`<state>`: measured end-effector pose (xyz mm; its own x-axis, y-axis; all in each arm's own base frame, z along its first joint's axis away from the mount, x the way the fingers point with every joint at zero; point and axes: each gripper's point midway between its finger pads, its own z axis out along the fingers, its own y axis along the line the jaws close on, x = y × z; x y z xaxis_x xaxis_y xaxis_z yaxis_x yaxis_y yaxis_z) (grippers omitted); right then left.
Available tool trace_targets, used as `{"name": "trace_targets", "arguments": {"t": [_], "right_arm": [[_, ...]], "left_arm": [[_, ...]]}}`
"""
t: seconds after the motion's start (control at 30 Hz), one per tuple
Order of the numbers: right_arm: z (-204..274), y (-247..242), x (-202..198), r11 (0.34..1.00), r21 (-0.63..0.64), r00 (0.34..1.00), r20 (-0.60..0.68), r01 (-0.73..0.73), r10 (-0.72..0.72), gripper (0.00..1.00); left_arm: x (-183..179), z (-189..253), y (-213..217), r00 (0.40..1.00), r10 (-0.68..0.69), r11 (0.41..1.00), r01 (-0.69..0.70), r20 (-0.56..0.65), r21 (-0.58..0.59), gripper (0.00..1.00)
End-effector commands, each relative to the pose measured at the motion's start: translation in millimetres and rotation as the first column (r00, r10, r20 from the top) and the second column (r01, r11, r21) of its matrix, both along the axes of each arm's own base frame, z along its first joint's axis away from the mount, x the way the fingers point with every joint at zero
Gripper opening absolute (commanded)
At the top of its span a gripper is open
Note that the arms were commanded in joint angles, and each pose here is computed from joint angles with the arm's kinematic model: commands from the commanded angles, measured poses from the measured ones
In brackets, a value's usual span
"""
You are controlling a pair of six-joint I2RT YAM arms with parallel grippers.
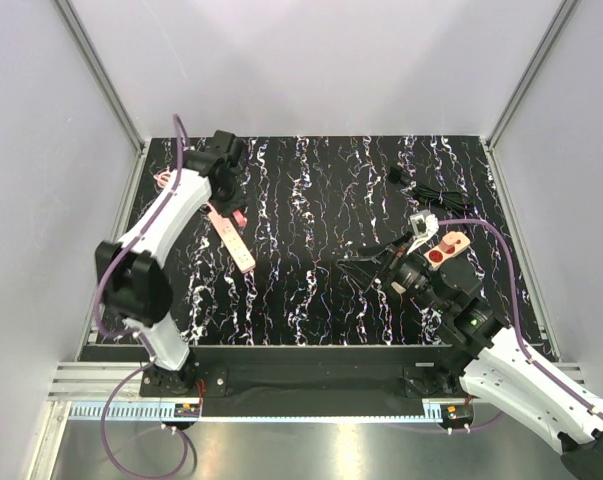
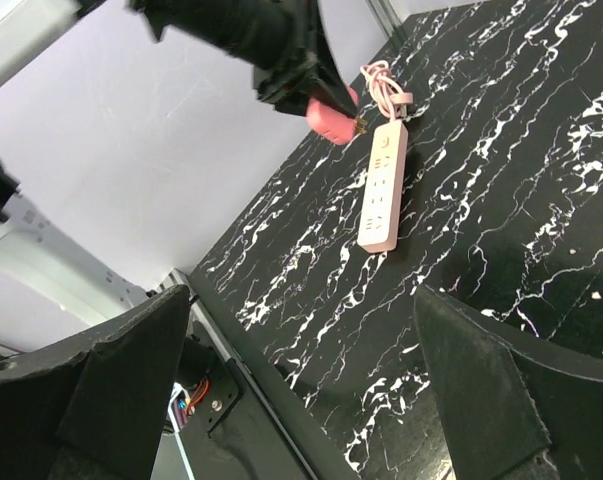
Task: Insert the plug
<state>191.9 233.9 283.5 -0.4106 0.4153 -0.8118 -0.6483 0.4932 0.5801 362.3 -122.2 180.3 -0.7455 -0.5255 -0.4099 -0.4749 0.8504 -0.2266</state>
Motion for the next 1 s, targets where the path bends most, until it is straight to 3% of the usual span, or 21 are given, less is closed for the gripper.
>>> {"name": "trace_targets", "arguments": {"t": [0.0, 0.03, 0.1, 0.17, 0.2, 0.27, 0.43, 0.57, 0.73, 0.77, 0.87, 0.9, 0.97], "right_arm": [[9.7, -4.3, 3.0, 1.000, -0.003, 0.999, 0.029, 0.029, -0.029, 1.00], [10.1, -5.5, 4.0, 0.999, -0.003, 0.999, 0.030, 0.037, -0.037, 1.00], [8.2, -6.3, 3.6, 0.999, -0.012, 0.999, 0.025, 0.038, -0.038, 1.00], [6.0, -7.1, 2.9, 0.999, -0.021, 0.999, 0.018, 0.040, -0.040, 1.00], [5.3, -8.2, 3.3, 0.999, -0.024, 0.999, 0.018, 0.045, -0.044, 1.00], [3.3, -9.2, 3.1, 0.998, -0.024, 0.999, 0.013, 0.049, -0.049, 1.00], [0.7, -8.6, 4.6, 0.998, -0.025, 0.999, -0.003, 0.054, -0.054, 1.00], [1.2, -10.4, 3.5, 0.998, -0.030, 0.998, -0.002, 0.056, -0.056, 1.00], [-5.3, -13.3, 4.2, 0.996, -0.051, 0.998, 0.000, 0.069, -0.069, 1.00], [-5.8, -13.1, 4.3, 0.996, -0.054, 0.998, 0.001, 0.069, -0.069, 1.00], [-5.1, -12.4, 7.1, 0.995, -0.067, 0.997, 0.009, 0.074, -0.074, 1.00], [-6.4, -12.1, 7.7, 0.995, -0.073, 0.997, 0.007, 0.074, -0.074, 1.00], [-6.8, -10.9, 9.1, 0.994, -0.079, 0.997, 0.005, 0.073, -0.072, 1.00]], "left_arm": [[-3.4, -13.0, 19.8, 0.994, -0.007, 0.991, 0.021, -0.105, 0.135, 0.00], [2.6, -12.9, 18.5, 0.983, -0.157, 0.969, 0.172, -0.098, 0.176, 0.00], [19.1, -7.4, 4.0, 0.942, -0.335, 0.927, 0.332, -0.011, 0.177, 0.00], [19.4, -12.4, -6.7, 0.828, -0.561, 0.816, 0.548, 0.023, 0.183, 0.00], [9.6, -8.0, -24.6, 0.725, -0.685, 0.727, 0.677, 0.066, 0.114, 0.00], [-0.7, -7.6, -32.2, 0.628, -0.775, 0.632, 0.769, 0.070, 0.096, 0.00], [2.9, -27.4, 4.2, 0.558, -0.825, 0.524, 0.816, -0.095, 0.243, 0.00], [6.0, -48.5, 36.3, 0.578, -0.778, 0.502, 0.807, -0.246, 0.310, 0.00], [3.3, -44.8, 43.5, 0.531, -0.810, 0.431, 0.826, -0.248, 0.363, 0.00], [1.8, -37.3, 39.1, 0.509, -0.834, 0.412, 0.831, -0.212, 0.373, 0.00], [-2.9, -27.0, 27.3, 0.365, -0.920, 0.278, 0.864, -0.143, 0.420, 0.00], [-4.2, -25.0, 25.1, 0.296, -0.944, 0.207, 0.873, -0.144, 0.441, 0.00], [-7.7, -23.8, 18.1, 0.230, -0.967, 0.157, 0.876, -0.109, 0.456, 0.00]]}}
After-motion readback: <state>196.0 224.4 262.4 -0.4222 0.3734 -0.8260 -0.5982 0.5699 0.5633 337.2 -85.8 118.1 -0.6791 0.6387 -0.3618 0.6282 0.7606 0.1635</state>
